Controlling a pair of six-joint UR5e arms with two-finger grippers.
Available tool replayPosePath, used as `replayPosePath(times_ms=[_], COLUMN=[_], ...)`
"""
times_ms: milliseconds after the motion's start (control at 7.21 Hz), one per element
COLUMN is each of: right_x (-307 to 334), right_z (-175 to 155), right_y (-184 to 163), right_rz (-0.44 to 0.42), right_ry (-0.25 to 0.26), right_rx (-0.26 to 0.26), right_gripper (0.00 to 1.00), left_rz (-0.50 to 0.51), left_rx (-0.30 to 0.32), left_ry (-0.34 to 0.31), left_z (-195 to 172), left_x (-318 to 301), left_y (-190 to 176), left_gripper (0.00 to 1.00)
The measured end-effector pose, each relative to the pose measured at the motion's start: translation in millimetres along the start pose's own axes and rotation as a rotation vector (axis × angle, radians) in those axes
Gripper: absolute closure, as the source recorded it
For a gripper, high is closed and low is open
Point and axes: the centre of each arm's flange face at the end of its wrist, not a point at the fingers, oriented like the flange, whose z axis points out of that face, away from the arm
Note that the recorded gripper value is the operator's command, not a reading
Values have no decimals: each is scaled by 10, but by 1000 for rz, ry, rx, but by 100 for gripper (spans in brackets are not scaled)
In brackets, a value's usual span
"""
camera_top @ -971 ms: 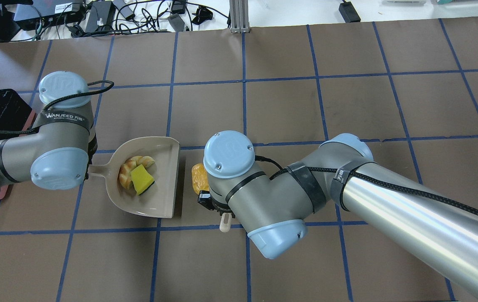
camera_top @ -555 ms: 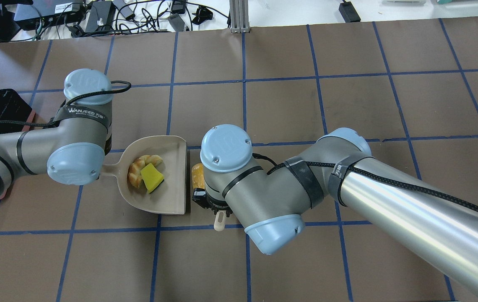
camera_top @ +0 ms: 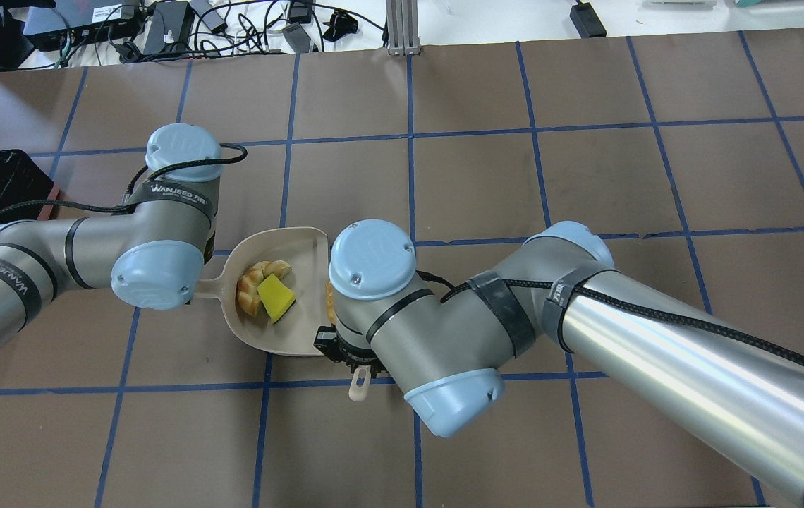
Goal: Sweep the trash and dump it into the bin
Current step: 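Sweep the yellow lump into the dustpan with the right gripper's brush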
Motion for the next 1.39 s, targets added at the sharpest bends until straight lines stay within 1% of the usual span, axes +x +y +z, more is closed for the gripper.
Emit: replayPosePath(times_ms=[139,416,555,693,832,971,1109,1248,1387], right_x=[-128,-460,-606,-668,-637,-557,-487,-428,-378], right_z=[3,22,37,41,63,78,43,-21,-89], right_y=[44,80,100,96,69,28,-2,-29,-41], right_rz=[9,33,33,17,-21,-67,-102,-138,-180], right_ry=[-7,-28,-32,-24,17,88,134,160,182], right_rx=[4,4,5,11,32,61,75,77,79], right_gripper=[100,100,100,100,100,100,100,100,100], left_rz=[5,7,8,12,30,66,107,146,177], left_rx=[1,-3,-11,-28,-63,-124,-196,-257,-302], left_ry=[12,15,13,12,16,32,60,87,104], left_z=[-72,-129,-134,-140,-160,-235,-366,-481,-536], left_x=[17,4,-1,-2,2,38,111,185,235], left_y=[58,143,164,182,212,242,249,239,217], left_gripper=[100,100,100,100,100,100,100,100,100])
